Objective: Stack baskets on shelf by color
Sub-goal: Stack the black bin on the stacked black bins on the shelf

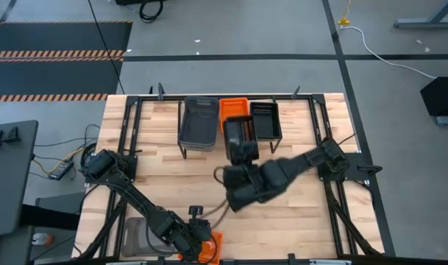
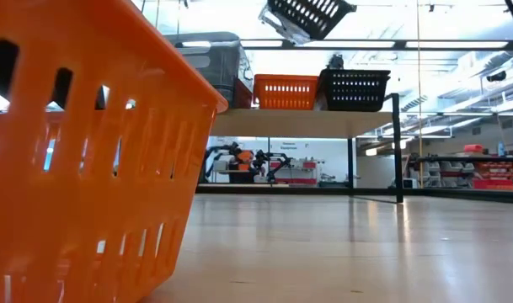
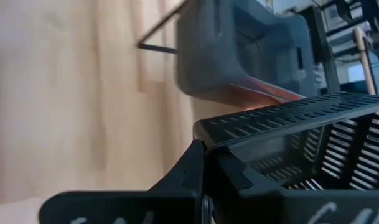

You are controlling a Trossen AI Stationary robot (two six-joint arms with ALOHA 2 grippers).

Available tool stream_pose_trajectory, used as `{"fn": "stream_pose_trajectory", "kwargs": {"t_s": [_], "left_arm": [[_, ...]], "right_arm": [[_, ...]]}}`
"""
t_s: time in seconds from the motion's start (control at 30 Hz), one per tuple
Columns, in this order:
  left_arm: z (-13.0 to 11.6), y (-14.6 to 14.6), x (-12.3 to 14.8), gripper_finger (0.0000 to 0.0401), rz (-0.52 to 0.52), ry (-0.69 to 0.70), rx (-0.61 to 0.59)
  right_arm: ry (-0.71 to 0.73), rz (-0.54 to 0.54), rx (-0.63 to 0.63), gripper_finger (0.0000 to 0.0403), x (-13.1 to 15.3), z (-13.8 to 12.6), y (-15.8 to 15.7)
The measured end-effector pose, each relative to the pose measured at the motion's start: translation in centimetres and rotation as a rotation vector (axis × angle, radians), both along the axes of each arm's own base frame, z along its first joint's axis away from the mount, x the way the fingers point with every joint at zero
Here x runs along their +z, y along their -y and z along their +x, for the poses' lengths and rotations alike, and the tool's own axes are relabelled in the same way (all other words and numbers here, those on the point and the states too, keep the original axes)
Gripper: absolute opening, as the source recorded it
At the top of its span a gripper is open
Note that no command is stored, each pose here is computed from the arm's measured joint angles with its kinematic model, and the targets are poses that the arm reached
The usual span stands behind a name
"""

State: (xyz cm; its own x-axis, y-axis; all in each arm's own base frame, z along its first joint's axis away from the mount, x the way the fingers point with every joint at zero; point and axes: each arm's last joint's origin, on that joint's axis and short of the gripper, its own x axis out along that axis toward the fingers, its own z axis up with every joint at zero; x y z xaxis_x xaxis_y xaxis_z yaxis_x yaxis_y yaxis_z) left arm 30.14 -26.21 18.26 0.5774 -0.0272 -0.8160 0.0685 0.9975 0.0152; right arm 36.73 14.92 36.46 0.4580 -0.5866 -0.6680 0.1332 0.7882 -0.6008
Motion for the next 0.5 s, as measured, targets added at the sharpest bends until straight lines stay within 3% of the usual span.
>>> {"fn": "stream_pose_trajectory", "kwargs": {"t_s": [0.3, 0.5], "left_arm": [[0.0, 0.0, 0.0, 0.0117, 0.0, -0.001, 0.0], [0.0, 0.0, 0.0, 0.0117, 0.0, -0.001, 0.0]], "right_arm": [[-0.048, -0.02, -0.066, 0.0016, 1.0, 1.0, 5.7], [0.019, 0.096, -0.123, 0.0016, 3.6, -0.6, 8.4]]}}
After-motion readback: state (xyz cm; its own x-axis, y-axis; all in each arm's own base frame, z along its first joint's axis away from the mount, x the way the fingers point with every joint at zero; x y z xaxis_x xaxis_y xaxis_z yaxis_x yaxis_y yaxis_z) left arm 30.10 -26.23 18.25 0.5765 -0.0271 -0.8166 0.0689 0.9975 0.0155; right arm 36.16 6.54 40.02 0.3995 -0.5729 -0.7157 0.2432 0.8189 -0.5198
